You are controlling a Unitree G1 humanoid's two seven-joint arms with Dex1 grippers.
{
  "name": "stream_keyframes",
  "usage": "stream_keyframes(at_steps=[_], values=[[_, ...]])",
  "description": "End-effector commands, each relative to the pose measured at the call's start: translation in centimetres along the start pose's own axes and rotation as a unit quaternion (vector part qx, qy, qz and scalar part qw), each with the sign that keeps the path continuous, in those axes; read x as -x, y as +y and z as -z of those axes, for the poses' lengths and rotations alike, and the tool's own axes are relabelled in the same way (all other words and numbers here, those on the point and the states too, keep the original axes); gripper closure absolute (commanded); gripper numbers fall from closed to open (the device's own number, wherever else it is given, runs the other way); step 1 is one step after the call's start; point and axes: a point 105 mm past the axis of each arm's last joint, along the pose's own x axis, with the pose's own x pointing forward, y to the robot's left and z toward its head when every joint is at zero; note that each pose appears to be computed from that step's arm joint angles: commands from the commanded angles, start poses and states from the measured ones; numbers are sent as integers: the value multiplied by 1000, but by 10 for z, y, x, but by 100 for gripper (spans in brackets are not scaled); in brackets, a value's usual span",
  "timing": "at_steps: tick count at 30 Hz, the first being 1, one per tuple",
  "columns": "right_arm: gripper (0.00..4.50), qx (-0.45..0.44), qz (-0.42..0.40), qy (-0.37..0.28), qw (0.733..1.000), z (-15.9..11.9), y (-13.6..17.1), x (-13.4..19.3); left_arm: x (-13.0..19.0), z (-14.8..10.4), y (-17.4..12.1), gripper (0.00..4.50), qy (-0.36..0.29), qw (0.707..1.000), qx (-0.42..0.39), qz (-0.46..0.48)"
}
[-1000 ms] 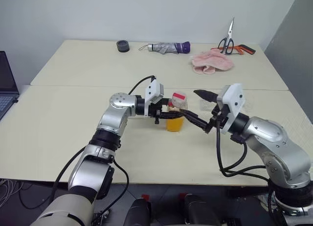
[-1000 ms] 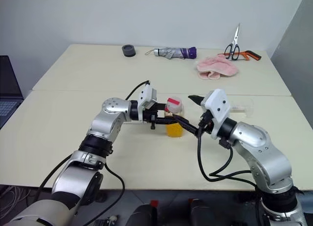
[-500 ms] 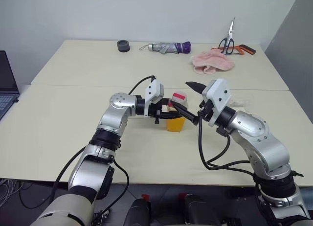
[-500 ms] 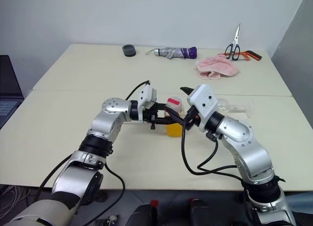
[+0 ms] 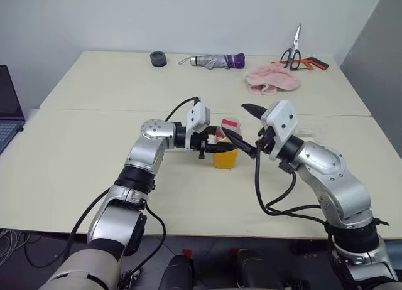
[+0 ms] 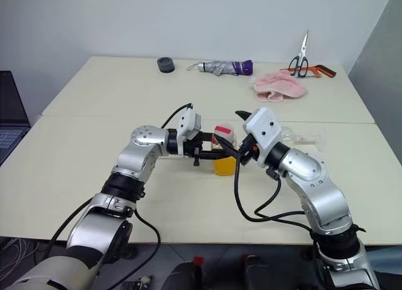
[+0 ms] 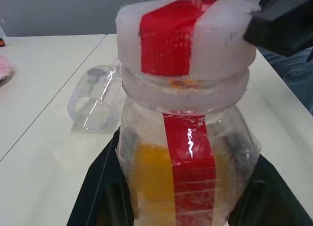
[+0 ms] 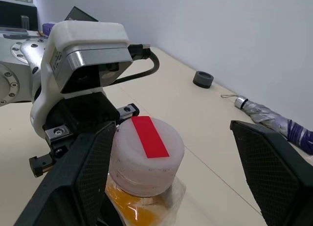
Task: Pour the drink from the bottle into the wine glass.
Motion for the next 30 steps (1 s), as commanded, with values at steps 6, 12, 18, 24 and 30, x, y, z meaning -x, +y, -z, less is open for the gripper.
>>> stream_keyframes(at_steps=[6, 12, 18, 24, 30], values=[[52, 11, 10, -11, 1000, -6, -7, 8, 1, -16, 3, 271, -15, 999, -28, 2], [52, 10, 11, -11, 1000, -6, -8, 10, 2, -16, 4, 271, -14, 1000, -28, 1], [52, 8, 9, -12, 1000, -7, -7, 11, 2, -16, 3, 271, -14, 1000, -28, 1], [52, 6, 6, -11, 1000, -8, -7, 13, 2, -16, 3, 271, -15, 999, -28, 1], [52, 5, 2, -13, 1000, -9, -5, 13, 2, -16, 3, 271, -15, 999, -28, 0]])
